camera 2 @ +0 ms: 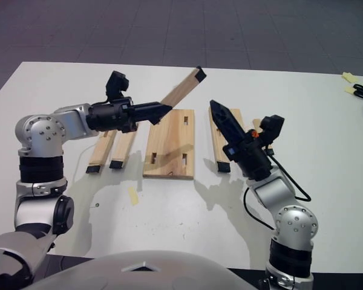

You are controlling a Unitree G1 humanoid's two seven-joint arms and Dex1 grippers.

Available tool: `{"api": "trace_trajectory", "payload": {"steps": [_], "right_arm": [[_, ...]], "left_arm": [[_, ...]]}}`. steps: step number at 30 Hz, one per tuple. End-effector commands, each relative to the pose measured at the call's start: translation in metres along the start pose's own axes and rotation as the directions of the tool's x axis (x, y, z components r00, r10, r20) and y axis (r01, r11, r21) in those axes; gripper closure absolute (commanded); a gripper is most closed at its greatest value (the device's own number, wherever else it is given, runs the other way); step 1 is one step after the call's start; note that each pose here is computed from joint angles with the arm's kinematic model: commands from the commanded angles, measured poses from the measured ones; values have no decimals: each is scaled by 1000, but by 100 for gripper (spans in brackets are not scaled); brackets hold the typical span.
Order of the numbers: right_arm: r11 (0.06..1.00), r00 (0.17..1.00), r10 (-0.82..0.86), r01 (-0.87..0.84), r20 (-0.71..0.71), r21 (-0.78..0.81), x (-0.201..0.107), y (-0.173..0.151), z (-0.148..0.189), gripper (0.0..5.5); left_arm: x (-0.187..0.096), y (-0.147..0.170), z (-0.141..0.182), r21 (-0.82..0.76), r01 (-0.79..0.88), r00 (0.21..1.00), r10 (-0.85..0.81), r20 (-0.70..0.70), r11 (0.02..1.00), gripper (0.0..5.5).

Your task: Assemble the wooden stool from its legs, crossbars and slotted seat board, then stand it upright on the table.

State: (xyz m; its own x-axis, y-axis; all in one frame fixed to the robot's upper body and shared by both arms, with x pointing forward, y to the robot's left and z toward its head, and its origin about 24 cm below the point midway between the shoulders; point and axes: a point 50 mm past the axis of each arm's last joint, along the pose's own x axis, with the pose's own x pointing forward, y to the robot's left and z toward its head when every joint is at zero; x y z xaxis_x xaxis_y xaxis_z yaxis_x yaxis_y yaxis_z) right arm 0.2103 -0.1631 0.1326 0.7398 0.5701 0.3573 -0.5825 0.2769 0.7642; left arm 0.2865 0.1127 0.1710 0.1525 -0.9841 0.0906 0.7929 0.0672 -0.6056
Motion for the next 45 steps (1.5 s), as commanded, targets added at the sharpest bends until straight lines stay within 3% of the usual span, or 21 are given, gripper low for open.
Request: {"api": "trace_trajectory", "payload": {"steps": [1, 6, 14, 35, 40, 45], "right_arm": [[996, 996, 90, -90, -7, -1, 16, 8, -1, 10], [986, 986, 166, -166, -4, -7, 23, 18, 0, 10], [961, 971, 234, -237, 42, 139, 19, 28, 2, 140], [972, 977, 211, -211, 5, 101, 17, 27, -2, 491], [972, 976, 215, -215, 8, 94, 16, 27, -5, 498], [989, 989, 144, -145, 30, 14, 18, 22, -4, 509]], "left_arm": [[4, -10, -8, -26, 52, 998, -53, -28, 998, 506], [7, -15, -18, -55, 70, 997, -72, -41, 996, 506], [13, -25, -17, -32, 96, 995, -96, -29, 995, 506], [16, -28, -20, -26, 93, 993, -94, -66, 995, 506], [16, -27, -22, -8, 81, 993, -81, -88, 997, 506], [12, -16, -13, 36, -19, 998, 21, -53, 999, 394]]}}
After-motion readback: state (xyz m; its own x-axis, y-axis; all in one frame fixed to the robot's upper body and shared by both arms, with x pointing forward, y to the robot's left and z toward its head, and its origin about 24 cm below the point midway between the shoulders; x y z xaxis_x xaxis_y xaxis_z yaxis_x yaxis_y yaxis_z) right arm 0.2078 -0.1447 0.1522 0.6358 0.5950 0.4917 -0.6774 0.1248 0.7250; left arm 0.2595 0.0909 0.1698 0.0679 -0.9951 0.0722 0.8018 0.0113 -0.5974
